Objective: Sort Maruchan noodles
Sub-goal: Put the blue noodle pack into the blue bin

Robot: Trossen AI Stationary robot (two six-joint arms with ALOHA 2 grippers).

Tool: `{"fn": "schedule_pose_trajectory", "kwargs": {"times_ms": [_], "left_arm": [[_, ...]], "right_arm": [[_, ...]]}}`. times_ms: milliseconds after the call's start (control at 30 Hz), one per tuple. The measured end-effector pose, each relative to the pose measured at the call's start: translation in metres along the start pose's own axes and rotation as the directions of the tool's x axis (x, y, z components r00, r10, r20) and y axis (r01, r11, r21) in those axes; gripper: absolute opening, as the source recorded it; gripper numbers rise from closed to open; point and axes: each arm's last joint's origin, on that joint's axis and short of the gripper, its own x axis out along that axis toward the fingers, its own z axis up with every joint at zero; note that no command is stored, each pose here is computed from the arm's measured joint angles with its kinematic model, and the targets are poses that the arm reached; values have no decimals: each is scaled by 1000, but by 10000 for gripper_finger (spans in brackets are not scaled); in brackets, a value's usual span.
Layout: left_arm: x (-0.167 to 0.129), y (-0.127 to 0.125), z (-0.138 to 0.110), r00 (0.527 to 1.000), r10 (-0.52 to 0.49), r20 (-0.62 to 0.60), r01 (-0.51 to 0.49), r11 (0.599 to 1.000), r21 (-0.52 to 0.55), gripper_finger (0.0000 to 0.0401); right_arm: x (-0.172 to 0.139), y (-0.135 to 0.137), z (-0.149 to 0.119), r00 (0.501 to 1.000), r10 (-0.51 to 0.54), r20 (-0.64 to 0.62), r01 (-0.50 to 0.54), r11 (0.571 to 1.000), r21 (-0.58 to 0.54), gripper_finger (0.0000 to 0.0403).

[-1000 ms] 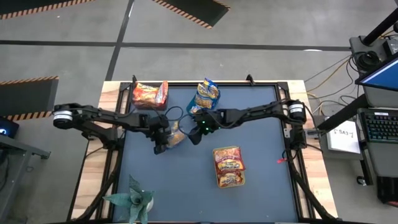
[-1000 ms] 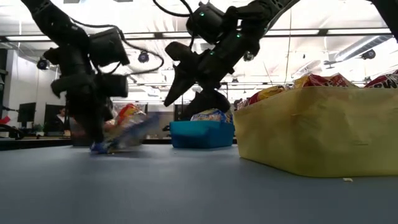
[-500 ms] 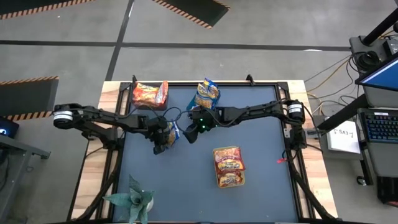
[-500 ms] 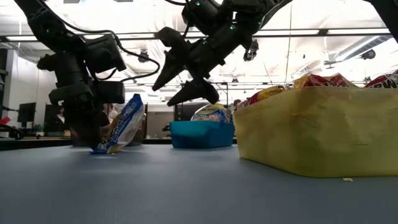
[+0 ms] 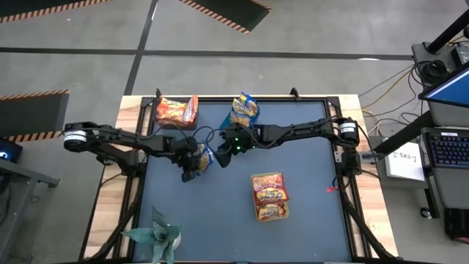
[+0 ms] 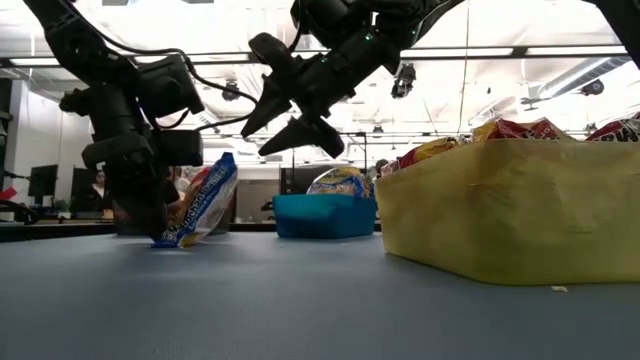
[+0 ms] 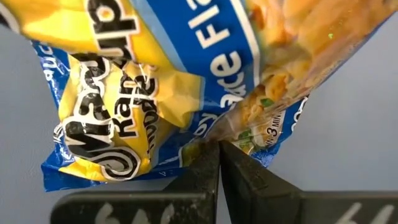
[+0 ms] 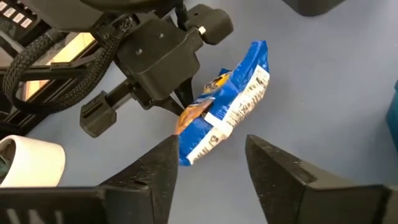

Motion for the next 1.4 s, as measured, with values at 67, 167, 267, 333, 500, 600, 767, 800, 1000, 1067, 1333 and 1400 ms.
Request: {"fn": "schedule_pose_trajectory", "kwargs": {"times_ms": [67,167,267,333,500,600,767,800,1000,1067,1333,1400], "left_arm": [[0,0,1,1000,-1,6,1,1000,1,0],[0,0,2,1000,7,21,-7,1000,4,0],[1,0,3,999,20,32,-21,1000,5,0],[1,0,3,999,21,33,-21,1000,5,0],[1,0,4,999,20,44,-20,1000,13,0],[1,0,6,998,19,58,-20,1000,20,0],[1,0,7,997,16,75,-18,1000,23,0],[1,0,7,997,16,75,-18,1000,23,0],[1,0,7,997,15,77,-17,1000,23,0],[2,0,7,997,15,77,-17,1000,23,0],[2,0,7,996,14,85,-16,1000,24,0],[2,0,7,996,13,86,-16,1000,24,0]], "right_arm": [[0,0,0,1000,1,3,-1,1000,-1,168],[0,0,0,1000,1,3,-1,1000,1,174],[0,0,0,1000,-5,7,5,1000,2,201],[0,-1,1,999,-26,19,25,1000,9,224],[0,-1,1,998,-44,34,44,999,11,286],[0,-1,1,998,-44,34,43,999,10,315],[23,-10,-10,999,-49,18,49,999,11,337],[29,-13,-14,998,-58,4,58,998,11,338],[49,-26,-19,997,-77,-24,77,997,19,331],[54,-28,-19,997,-66,-28,66,998,0,328],[67,-27,-18,999,24,-49,-25,999,-20,317],[67,-27,-18,998,21,-54,-22,1000,-19,298]]}}
